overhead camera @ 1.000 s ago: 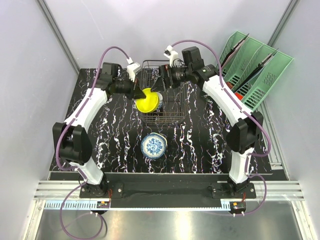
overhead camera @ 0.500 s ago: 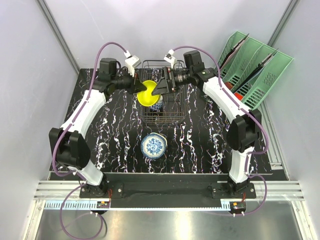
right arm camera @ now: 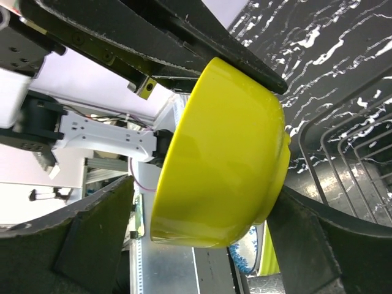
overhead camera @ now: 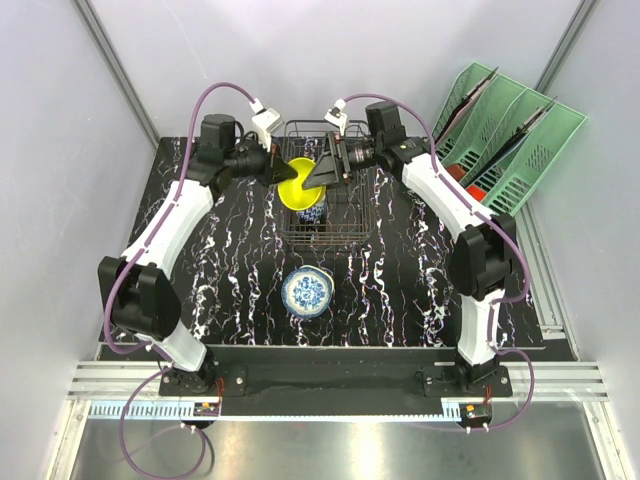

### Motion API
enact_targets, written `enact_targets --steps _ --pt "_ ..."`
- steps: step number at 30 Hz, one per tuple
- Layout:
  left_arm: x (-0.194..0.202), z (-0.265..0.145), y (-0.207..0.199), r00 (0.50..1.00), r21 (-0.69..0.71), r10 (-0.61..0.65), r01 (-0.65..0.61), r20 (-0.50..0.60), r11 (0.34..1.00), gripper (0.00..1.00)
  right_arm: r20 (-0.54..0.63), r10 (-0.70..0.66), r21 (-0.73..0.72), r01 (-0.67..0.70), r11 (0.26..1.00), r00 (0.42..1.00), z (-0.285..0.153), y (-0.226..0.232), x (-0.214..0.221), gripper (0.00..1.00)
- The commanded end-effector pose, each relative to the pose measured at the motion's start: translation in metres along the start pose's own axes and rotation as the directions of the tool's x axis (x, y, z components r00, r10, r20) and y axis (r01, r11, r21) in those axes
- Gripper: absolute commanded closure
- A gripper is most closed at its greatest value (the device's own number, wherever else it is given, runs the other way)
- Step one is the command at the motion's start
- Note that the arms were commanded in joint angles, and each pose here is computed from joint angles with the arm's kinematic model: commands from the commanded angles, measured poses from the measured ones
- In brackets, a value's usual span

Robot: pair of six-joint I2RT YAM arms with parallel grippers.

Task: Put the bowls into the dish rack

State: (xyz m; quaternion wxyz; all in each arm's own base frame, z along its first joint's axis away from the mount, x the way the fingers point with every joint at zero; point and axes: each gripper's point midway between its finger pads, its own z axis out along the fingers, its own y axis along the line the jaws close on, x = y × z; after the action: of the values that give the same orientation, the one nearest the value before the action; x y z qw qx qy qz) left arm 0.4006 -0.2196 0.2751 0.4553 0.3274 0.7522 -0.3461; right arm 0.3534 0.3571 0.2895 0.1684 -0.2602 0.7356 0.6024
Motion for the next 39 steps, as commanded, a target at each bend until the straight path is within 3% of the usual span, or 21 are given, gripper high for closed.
enact_targets --steps 1,4,8,9,10,12,13,25,27,30,31,33,34,39 --pt "-0.030 -0.010 -0.014 0.993 0.013 0.068 -0.069 0.092 0.998 1.00 0.016 -0.020 -0.099 0.021 0.995 1.000 -0.009 0.019 -0.010 0.16" --pt "-0.030 -0.011 -0.014 0.993 0.010 0.068 -0.069 0.095 0.998 1.00 0.026 0.003 -0.140 0.000 0.990 1.000 -0.016 0.020 -0.014 0.26" --pt "-0.028 -0.010 -0.013 0.993 0.003 0.072 -0.073 0.095 0.997 1.00 0.041 0.021 -0.182 -0.013 0.983 0.999 -0.024 0.020 -0.020 0.25" --pt "-0.028 -0.011 -0.014 0.993 0.004 0.074 -0.074 0.096 0.997 1.00 0.059 -0.030 -0.210 0.041 0.977 0.998 -0.025 0.020 -0.022 0.25" --pt "-0.027 -0.010 -0.014 0.993 0.002 0.070 -0.071 0.094 0.998 1.00 0.048 0.049 -0.231 -0.037 0.972 0.998 -0.028 0.025 -0.023 0.25" --pt "-0.027 -0.010 -0.014 0.993 0.000 0.073 -0.073 0.095 0.997 1.00 0.072 0.000 -0.273 0.020 0.962 0.997 -0.031 0.030 -0.025 0.23" --pt "-0.026 -0.010 -0.015 0.993 0.002 0.071 -0.072 0.095 0.997 1.00 0.057 0.049 -0.282 -0.031 0.959 0.997 -0.031 0.029 -0.024 0.23" --pt "-0.028 -0.003 -0.012 0.993 -0.003 0.070 -0.070 0.091 0.998 1.00 0.031 0.055 -0.286 -0.044 0.957 0.998 -0.028 0.021 -0.018 0.27" --pt "-0.030 -0.002 -0.012 0.994 -0.003 0.067 -0.067 0.088 0.998 1.00 0.028 0.058 -0.284 -0.048 0.958 0.998 -0.028 0.020 -0.016 0.31" --pt "-0.032 0.000 -0.011 0.994 -0.008 0.068 -0.068 0.086 0.998 1.00 0.022 0.066 -0.282 -0.057 0.958 0.998 -0.028 0.018 -0.014 0.49" --pt "-0.033 0.000 -0.010 0.993 -0.013 0.073 -0.072 0.088 0.997 0.88 0.020 0.069 -0.282 -0.060 0.958 0.997 -0.028 0.018 -0.013 0.59" --pt "-0.032 0.001 -0.010 0.994 -0.009 0.068 -0.067 0.081 0.998 0.65 0.026 0.065 -0.280 -0.056 0.958 0.998 -0.028 0.019 -0.013 0.68" --pt "-0.032 0.000 -0.010 0.995 -0.010 0.067 -0.066 0.080 0.998 0.46 0.027 0.066 -0.279 -0.056 0.959 0.997 -0.028 0.019 -0.014 0.73" --pt "-0.028 0.001 -0.009 0.995 -0.014 0.062 -0.062 0.071 0.998 0.26 0.040 0.066 -0.269 -0.053 0.962 0.997 -0.028 0.017 -0.014 0.87"
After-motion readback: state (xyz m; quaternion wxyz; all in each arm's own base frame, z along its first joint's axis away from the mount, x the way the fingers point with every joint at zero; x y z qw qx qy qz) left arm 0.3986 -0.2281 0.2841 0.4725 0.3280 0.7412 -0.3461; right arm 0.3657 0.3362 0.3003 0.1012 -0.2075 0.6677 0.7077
